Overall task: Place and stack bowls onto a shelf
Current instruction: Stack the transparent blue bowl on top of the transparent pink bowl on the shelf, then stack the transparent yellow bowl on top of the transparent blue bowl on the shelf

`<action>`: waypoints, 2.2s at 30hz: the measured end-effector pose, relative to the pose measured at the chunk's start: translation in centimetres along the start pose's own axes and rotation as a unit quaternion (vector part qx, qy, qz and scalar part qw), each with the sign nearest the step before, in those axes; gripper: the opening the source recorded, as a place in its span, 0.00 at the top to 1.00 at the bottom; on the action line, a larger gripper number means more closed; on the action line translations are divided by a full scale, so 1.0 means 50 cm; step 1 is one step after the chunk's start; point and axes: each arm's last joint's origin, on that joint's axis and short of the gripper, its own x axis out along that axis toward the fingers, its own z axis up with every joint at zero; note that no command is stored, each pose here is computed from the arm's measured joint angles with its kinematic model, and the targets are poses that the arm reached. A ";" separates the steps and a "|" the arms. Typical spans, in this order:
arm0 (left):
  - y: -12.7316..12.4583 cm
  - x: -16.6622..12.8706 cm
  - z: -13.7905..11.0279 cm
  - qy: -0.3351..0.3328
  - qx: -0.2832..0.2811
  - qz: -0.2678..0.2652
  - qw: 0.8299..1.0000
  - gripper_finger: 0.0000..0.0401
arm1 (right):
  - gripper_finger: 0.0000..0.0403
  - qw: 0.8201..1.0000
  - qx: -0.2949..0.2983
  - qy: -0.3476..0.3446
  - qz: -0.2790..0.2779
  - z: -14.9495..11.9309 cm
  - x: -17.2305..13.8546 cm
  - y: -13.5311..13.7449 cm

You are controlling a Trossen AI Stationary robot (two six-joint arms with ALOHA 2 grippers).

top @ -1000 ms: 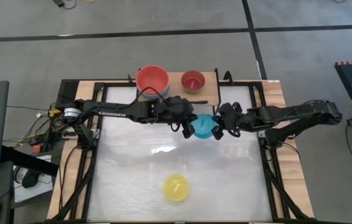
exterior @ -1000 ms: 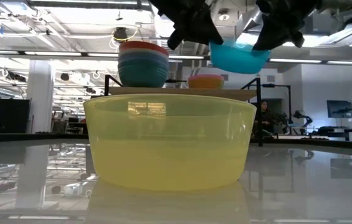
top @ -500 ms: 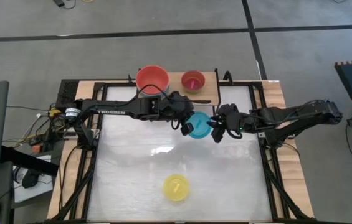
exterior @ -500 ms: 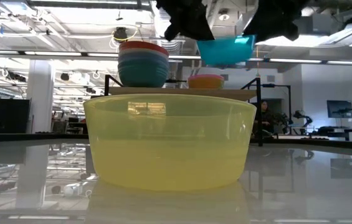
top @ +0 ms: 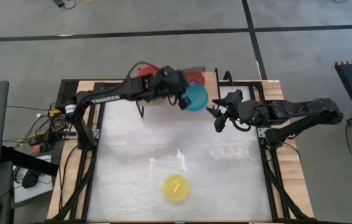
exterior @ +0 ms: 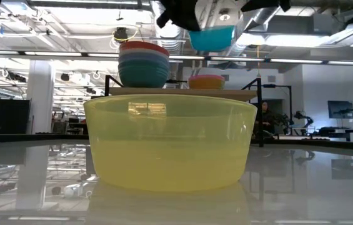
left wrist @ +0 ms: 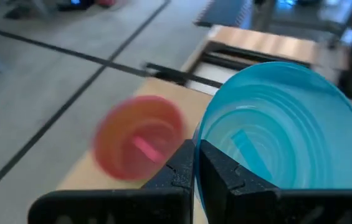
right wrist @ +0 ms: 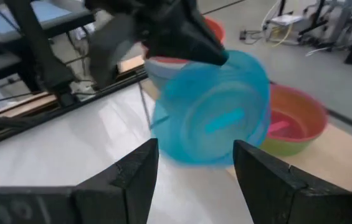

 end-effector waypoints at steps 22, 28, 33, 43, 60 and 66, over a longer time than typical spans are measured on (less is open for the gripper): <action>0.235 0.105 0.016 -0.104 -0.057 0.005 0.993 1.00 | 0.42 0.992 0.116 0.047 -0.026 -0.033 -0.020 0.007; 0.253 0.151 -0.018 -0.070 -0.009 -0.034 0.997 1.00 | 0.42 0.987 0.150 0.052 -0.025 -0.036 -0.023 0.010; 0.259 0.152 -0.022 -0.062 0.026 -0.033 0.997 1.00 | 0.42 0.985 0.163 0.059 -0.020 -0.043 -0.030 0.017; 0.253 0.154 -0.027 -0.063 0.060 -0.051 0.995 1.00 | 0.42 0.982 0.178 0.055 -0.021 -0.042 -0.031 0.017; 0.259 0.154 -0.028 -0.053 0.065 -0.013 0.996 0.65 | 0.42 0.979 0.198 0.049 -0.017 -0.039 -0.030 0.019; 0.265 0.154 -0.029 -0.047 0.059 0.018 0.997 0.61 | 0.42 0.978 0.202 0.048 -0.012 -0.039 -0.031 0.022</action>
